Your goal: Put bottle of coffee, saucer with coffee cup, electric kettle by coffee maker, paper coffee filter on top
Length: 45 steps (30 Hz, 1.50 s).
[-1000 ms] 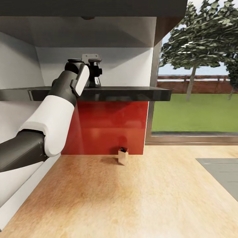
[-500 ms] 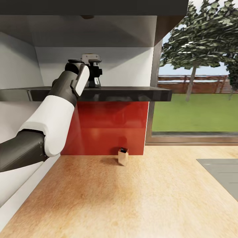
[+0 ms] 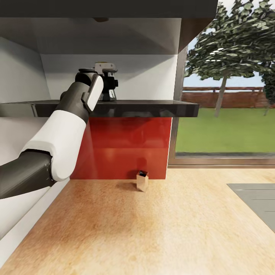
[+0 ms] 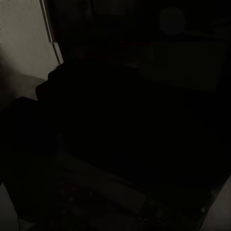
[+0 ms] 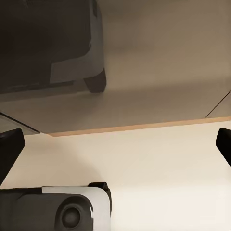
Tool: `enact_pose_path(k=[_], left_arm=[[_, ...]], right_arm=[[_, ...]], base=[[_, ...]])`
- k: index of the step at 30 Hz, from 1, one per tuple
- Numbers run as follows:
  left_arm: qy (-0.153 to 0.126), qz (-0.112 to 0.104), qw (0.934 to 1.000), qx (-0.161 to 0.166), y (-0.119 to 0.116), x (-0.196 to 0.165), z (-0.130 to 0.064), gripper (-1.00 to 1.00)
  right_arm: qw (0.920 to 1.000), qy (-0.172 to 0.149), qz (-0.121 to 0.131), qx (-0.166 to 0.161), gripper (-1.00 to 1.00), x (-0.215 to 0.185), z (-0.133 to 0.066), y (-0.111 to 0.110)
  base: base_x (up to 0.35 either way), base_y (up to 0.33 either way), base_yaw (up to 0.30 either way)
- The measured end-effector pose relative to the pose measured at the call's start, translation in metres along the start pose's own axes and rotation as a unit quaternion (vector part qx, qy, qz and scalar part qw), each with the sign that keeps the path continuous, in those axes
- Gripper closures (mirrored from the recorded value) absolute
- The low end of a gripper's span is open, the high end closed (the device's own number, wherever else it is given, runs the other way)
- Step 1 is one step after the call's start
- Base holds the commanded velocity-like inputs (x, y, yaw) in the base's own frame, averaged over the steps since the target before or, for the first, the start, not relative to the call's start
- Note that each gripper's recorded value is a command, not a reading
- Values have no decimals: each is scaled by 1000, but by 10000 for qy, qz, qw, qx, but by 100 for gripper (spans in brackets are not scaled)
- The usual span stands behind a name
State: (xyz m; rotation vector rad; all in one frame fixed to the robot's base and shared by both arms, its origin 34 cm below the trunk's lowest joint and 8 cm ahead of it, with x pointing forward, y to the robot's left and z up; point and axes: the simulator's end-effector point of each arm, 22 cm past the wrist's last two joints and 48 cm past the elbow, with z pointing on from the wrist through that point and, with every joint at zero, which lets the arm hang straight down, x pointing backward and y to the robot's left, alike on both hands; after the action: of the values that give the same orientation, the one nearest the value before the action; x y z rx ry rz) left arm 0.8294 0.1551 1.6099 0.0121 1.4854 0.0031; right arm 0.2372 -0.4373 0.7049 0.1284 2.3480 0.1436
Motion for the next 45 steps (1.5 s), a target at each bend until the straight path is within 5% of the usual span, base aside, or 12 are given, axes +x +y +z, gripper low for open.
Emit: enact_pose_path(k=[1, 16, 45], left_arm=[[1, 2, 10000, 1, 0, 0, 0, 100], [-45, -26, 10000, 3, 0, -3, -1, 100], [-72, -27, 10000, -5, 1, -5, -1, 100]], right_arm=[[10000, -1, -1, 0, -100, 0, 0, 0], [10000, -1, -5, 2, -100, 0, 0, 0], [10000, 4, -2, -9, -100, 0, 0, 0]], base=[[0, 0, 0], [-15, 0, 0], [-227, 0, 0]])
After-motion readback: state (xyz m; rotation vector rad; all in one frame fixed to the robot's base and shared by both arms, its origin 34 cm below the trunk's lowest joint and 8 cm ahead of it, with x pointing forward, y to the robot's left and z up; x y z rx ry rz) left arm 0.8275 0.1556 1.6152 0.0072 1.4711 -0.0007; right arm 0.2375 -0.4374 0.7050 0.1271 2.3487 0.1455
